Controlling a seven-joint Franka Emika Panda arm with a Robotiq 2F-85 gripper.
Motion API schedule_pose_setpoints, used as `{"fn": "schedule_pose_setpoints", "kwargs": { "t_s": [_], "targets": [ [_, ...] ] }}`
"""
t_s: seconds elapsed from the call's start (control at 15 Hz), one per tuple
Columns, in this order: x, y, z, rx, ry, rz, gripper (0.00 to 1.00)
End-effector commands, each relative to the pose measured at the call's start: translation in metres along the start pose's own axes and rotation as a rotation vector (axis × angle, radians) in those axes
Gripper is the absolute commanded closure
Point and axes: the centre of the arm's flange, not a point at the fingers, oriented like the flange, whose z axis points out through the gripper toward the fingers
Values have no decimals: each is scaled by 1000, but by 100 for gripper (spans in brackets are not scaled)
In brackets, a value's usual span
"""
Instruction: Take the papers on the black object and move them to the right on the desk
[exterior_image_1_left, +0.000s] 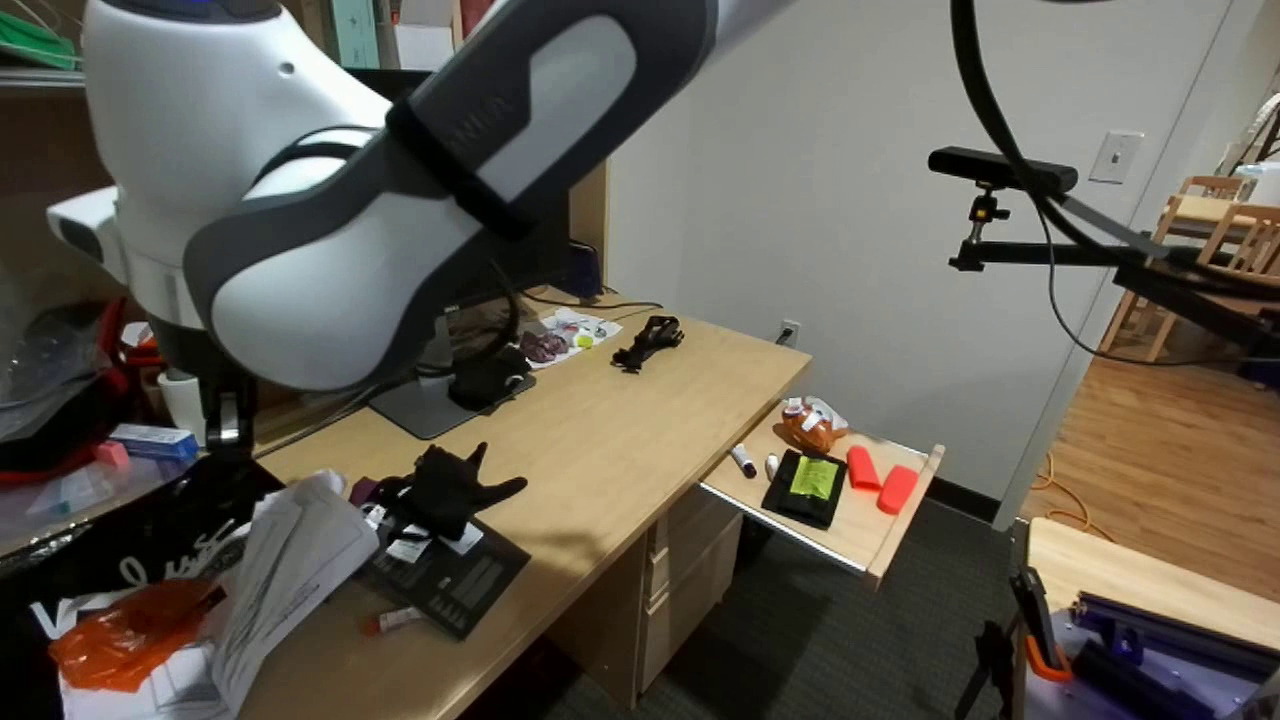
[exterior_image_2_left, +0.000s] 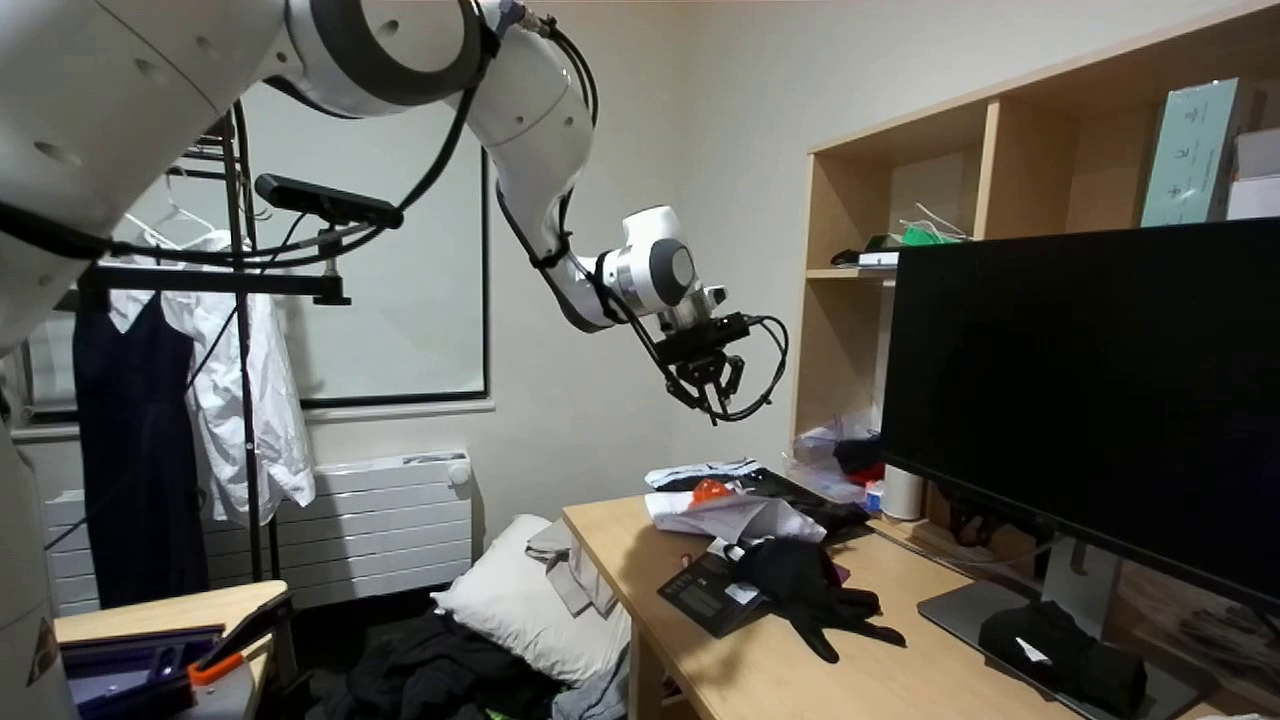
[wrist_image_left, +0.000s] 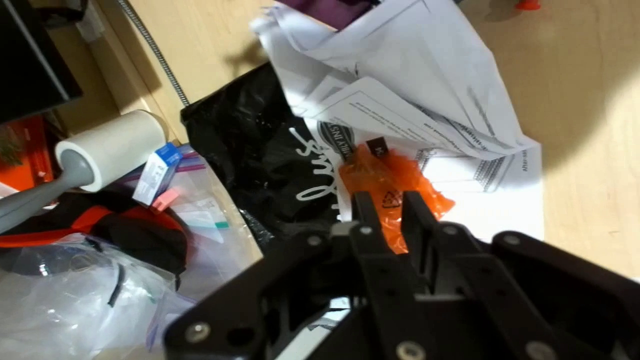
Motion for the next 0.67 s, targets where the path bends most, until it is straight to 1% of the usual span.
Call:
{"fn": "schedule_pose_setpoints", "kwargs": {
  "t_s": [0.0,0.2,0.33,0.4,0.47,0.53,0.6],
  "targets": [
    [5,-24,26,92,-33,-70,49],
    [8,-47,49,139,-53,-116,30],
    [12,-55,58,173,-48,-74,17],
    [14,-56,61,181,-74,-51,11],
    [14,-57,65,181,-87,-84,4],
    [14,-58,67,162,-90,-138,1],
    [15,-61,70,139,-110,-201,0]
  ]
}}
